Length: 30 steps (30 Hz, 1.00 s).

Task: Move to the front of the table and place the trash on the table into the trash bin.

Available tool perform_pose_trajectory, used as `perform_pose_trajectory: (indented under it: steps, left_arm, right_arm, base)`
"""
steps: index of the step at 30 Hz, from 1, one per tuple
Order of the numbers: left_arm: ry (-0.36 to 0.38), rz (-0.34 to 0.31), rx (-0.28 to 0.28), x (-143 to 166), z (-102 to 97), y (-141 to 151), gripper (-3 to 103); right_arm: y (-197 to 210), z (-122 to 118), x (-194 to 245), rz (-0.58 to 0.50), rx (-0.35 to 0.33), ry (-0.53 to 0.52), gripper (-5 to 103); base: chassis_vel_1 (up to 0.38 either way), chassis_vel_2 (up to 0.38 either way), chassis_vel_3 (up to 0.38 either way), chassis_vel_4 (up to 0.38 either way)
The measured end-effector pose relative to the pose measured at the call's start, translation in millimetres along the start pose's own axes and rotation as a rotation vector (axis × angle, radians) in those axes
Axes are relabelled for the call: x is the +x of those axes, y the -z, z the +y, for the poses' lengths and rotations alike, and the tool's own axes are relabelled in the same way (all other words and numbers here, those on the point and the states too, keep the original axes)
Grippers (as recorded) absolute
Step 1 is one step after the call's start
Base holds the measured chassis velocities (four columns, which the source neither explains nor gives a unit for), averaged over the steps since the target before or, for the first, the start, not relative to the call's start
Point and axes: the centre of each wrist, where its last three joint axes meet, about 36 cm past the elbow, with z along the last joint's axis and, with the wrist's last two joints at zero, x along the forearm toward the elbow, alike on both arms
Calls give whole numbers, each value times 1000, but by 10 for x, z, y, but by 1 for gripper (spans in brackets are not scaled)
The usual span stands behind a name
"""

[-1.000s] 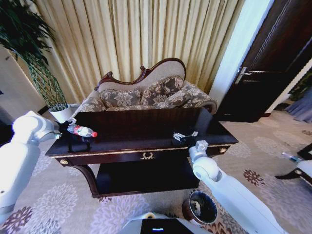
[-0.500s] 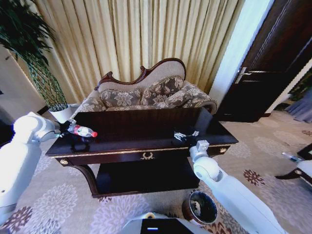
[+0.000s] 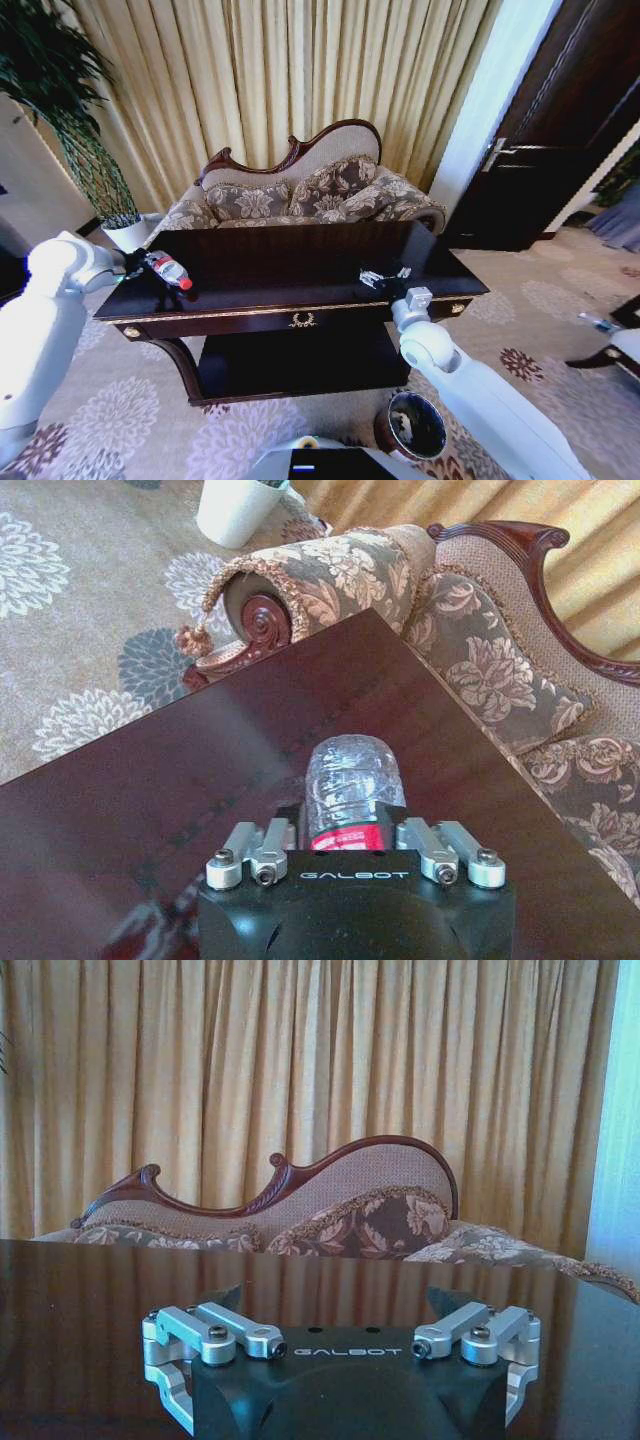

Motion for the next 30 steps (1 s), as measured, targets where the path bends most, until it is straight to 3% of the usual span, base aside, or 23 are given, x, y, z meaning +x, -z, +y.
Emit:
perform_pose_trajectory:
  steps: [5,8,10,16,30]
  left_arm:
    - [-4,1,-6,28,2,22,62]
    - [-11,10,-2,28,2,42,68]
    - [-30,26,6,50,-44,104,78]
    - [-27,55,6,-67,-170,171,97]
    - [6,81,-15,-109,-348,70,100]
  right_arm:
    - [-6,8,7,1,2,2,100]
    - [-8,15,11,2,2,5,100]
    - [-11,19,12,3,2,7,100]
    - [-19,14,12,3,12,9,100]
    - [-62,-2,-59,-16,20,-1,100]
  base:
    - [0,0,0,0]
    - [0,0,0,0]
    - [0,0,0,0]
    - [0,0,0,0]
    - [0,0,0,0]
